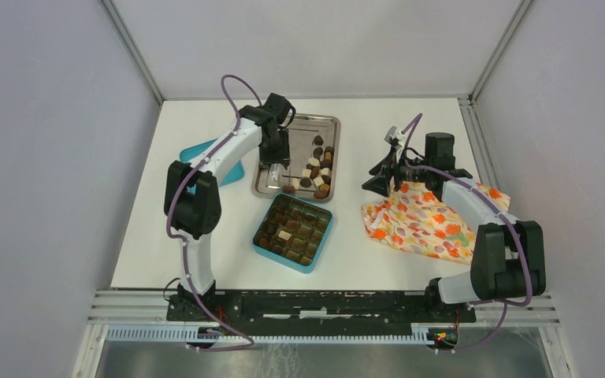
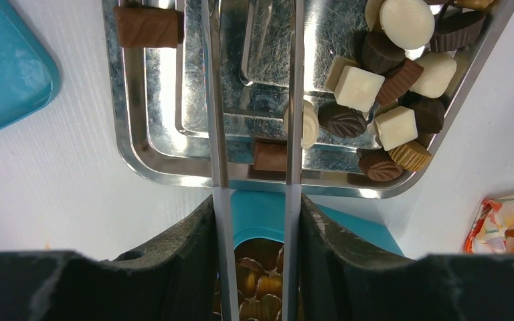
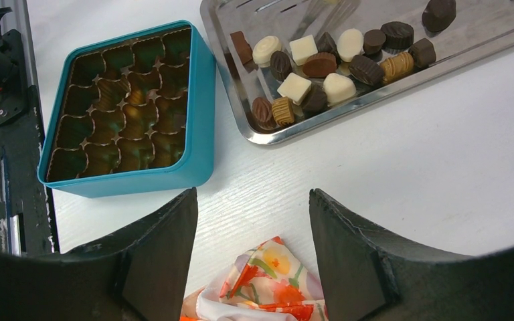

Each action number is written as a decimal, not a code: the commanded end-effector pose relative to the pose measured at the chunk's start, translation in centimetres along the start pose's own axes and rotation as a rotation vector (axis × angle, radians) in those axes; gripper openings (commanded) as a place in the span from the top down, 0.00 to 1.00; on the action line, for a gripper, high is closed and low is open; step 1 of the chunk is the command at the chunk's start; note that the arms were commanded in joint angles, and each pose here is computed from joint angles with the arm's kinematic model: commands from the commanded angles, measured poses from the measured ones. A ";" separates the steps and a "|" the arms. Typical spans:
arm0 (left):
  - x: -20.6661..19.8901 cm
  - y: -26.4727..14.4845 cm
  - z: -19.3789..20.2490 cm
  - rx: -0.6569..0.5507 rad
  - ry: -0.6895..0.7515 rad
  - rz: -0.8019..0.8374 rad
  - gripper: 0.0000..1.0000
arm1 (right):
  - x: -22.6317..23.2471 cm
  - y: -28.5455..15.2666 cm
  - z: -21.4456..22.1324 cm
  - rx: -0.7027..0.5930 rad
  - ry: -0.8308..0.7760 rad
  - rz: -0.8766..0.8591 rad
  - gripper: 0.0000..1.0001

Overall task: Pack the chocolate
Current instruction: Pick up the fake chocolate from the plate.

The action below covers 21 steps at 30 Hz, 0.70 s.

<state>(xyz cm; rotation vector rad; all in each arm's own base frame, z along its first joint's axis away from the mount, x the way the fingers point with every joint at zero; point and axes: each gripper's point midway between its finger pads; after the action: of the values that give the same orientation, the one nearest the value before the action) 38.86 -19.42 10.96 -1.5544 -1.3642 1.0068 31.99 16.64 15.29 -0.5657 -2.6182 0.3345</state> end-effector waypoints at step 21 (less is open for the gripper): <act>-1.5 -0.1 -0.8 0.014 -0.005 0.007 0.54 | 0.6 -0.2 -0.8 -0.031 -0.052 -0.024 0.32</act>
<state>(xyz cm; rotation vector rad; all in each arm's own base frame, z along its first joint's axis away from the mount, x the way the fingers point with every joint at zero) 38.66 -20.11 9.89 -1.5137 -1.3202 1.0160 31.77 16.70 15.15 -0.5552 -2.6145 0.3320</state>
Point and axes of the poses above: each gripper's point midway between its finger pads, its own y axis out along the fingers, its own x axis along the line the jaws close on, z = x × y, and after that the axes turned 8 degrees about y, right-handed
